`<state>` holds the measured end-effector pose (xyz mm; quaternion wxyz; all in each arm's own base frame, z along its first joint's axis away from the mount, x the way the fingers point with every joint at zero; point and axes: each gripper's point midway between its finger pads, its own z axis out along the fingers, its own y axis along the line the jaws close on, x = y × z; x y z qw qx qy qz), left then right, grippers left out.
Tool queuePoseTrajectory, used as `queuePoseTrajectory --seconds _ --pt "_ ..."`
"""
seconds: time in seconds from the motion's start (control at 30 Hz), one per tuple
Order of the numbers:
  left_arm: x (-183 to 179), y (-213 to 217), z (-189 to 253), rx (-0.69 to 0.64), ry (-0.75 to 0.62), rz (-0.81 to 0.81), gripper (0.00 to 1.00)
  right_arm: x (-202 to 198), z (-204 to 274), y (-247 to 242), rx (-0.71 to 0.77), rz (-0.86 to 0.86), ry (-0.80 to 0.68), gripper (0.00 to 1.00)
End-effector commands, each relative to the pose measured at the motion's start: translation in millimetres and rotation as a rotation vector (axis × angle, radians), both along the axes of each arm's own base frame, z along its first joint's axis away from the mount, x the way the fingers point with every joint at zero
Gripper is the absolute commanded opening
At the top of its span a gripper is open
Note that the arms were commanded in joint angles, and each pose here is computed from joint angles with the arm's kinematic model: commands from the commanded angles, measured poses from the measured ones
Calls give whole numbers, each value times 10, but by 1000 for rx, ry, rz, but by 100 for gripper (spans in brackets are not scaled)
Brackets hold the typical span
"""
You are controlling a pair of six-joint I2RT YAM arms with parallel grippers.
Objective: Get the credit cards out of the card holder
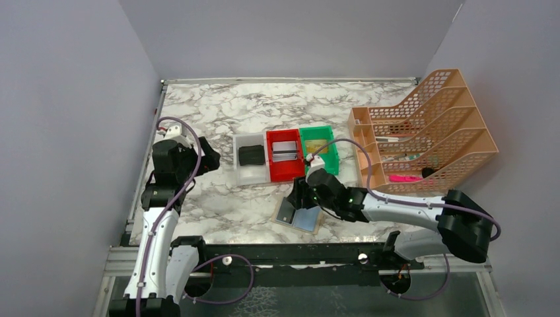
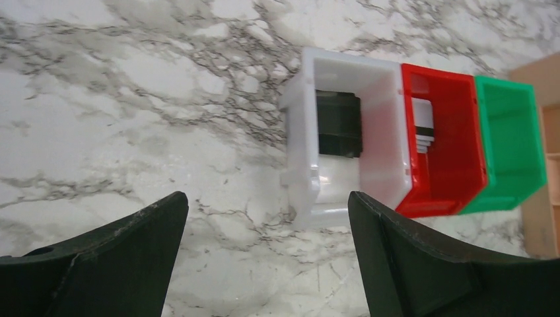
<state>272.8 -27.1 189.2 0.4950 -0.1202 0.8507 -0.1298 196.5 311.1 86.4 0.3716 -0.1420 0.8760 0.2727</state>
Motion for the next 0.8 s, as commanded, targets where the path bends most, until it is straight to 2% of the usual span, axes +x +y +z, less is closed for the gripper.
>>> queuePoseTrajectory --seconds 0.0,0.17,0.37,0.6,0.77 --pt "-31 -468 81 -125 -39 -258 92 -164 111 -20 163 -62 96 53" --pt "-206 -905 62 -230 5 -453 87 -312 40 -177 258 -105 150 54" --pt "-460 -1439 -161 -206 103 -576 82 -424 -123 -237 329 -133 212 51" --pt "-572 -1656 -334 -181 163 -607 73 -470 -317 -165 310 -135 283 46" --pt "-586 -1785 -435 -168 197 -619 71 -498 -326 -120 339 -120 300 45"
